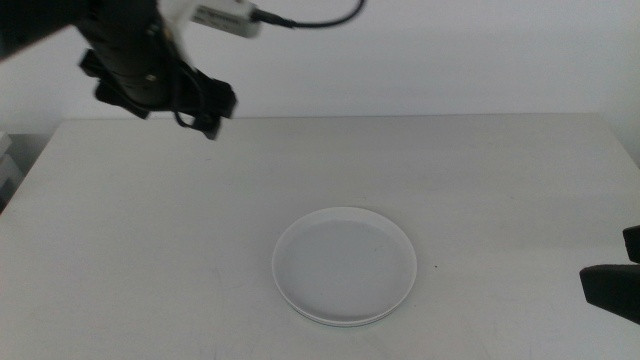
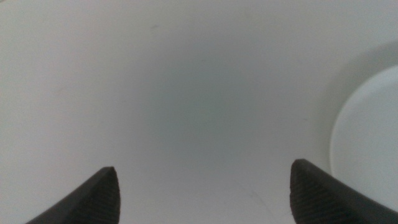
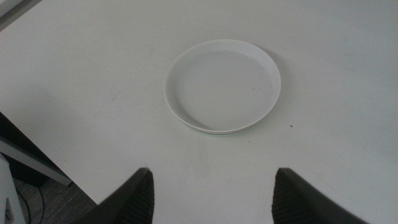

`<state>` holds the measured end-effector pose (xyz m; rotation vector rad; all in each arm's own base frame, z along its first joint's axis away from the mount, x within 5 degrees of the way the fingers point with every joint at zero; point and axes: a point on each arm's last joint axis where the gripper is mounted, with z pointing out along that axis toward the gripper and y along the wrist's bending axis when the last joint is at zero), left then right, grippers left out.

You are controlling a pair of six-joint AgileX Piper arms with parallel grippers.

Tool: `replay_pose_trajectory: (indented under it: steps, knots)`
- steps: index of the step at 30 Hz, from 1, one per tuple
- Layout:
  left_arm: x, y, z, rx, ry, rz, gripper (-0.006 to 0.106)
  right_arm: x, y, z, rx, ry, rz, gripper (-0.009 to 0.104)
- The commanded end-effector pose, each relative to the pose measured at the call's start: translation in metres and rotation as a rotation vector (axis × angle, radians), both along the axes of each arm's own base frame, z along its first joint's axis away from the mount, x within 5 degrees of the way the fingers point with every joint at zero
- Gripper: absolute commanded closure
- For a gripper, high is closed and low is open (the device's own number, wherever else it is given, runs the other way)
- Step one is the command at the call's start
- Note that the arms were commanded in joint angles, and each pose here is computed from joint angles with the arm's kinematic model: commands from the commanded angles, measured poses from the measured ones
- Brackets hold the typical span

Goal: Stack the three bowls on top of each other.

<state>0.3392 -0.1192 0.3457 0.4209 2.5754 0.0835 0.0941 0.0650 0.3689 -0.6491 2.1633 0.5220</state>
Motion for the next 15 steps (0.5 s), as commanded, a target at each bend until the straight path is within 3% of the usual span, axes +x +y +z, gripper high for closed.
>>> replay_pose_trajectory:
  steps: [1, 7, 10, 13, 15]
  knots:
    - [-0.007, 0.019, 0.033, -0.050, -0.100, 0.042, -0.004, 0.002, 0.000, 0.011, 0.043, -0.061, -0.021, 0.046]
    - [-0.018, 0.054, 0.046, -0.157, -0.053, 0.090, -0.004, 0.003, 0.000, 0.012, 0.051, -0.074, -0.024, 0.046]
    - [-0.027, 0.065, 0.054, -0.203, -0.070, 0.111, -0.004, 0.003, 0.001, 0.014, 0.092, -0.063, -0.045, 0.046]
    - [-0.039, 0.069, 0.057, -0.208, -0.097, 0.116, -0.004, 0.013, 0.003, 0.010, 0.163, 0.032, -0.129, 0.047]
    - [-0.047, 0.070, 0.057, -0.209, -0.125, 0.110, -0.004, 0.026, 0.006, 0.006, 0.156, 0.068, -0.160, 0.048]
